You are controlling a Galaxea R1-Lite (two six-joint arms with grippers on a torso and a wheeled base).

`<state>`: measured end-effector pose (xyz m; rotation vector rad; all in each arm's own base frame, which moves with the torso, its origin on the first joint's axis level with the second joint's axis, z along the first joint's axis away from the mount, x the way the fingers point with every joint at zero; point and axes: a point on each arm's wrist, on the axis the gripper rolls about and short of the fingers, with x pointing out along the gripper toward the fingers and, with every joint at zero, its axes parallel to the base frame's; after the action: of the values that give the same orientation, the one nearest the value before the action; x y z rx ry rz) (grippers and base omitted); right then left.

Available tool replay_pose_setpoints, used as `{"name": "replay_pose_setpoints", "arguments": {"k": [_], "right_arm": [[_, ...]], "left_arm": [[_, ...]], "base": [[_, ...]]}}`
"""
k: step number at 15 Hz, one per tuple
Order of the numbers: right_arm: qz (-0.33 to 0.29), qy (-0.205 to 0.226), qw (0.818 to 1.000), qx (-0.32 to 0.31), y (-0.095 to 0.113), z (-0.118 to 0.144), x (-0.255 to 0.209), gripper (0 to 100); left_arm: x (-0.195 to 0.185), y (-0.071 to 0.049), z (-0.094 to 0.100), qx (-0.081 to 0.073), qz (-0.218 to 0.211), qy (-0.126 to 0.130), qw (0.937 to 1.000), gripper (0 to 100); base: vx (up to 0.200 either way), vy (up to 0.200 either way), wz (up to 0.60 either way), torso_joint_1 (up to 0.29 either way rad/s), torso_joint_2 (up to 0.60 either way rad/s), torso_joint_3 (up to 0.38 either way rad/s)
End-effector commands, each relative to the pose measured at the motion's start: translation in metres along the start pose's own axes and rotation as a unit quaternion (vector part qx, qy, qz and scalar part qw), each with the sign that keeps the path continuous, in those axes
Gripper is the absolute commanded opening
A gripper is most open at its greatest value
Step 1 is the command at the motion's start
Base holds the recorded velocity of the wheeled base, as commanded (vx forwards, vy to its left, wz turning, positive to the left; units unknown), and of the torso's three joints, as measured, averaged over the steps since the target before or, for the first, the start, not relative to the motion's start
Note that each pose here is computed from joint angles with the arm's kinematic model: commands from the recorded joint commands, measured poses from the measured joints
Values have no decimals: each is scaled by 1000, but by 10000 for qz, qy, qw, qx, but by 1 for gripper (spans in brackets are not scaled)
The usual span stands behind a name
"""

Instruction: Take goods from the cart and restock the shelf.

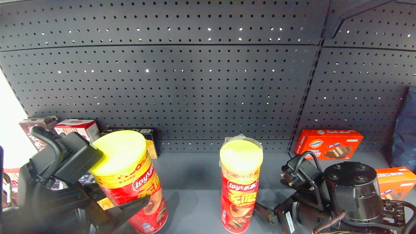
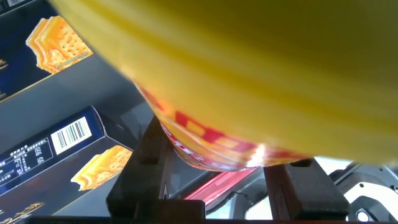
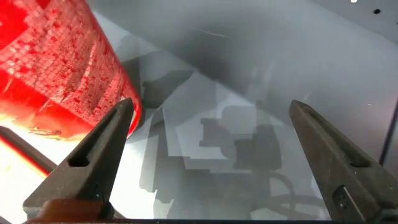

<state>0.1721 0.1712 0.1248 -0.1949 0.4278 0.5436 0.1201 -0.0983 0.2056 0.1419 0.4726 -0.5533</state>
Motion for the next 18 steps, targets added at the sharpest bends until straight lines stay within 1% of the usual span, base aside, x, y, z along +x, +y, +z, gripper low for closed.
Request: {"name": "replay_pose_setpoints", "arguments": {"k": [1,15,18], "right_arm": [[36,3,10000,-13,2,1,2,100],[181,84,9996,-217,10,-1,8,100],[140,50,9997,-183,7,0,7,100]], "left_arm": [[0,0,0,-2,-1,-9,10000,0],[0,0,-1,0,0,7,10000,0],[-3,0,0,-8,-3,-54,10000,0]], "base": [[0,0,0,0,0,0],[0,0,0,0,0,0],[0,0,0,0,0,0]]}}
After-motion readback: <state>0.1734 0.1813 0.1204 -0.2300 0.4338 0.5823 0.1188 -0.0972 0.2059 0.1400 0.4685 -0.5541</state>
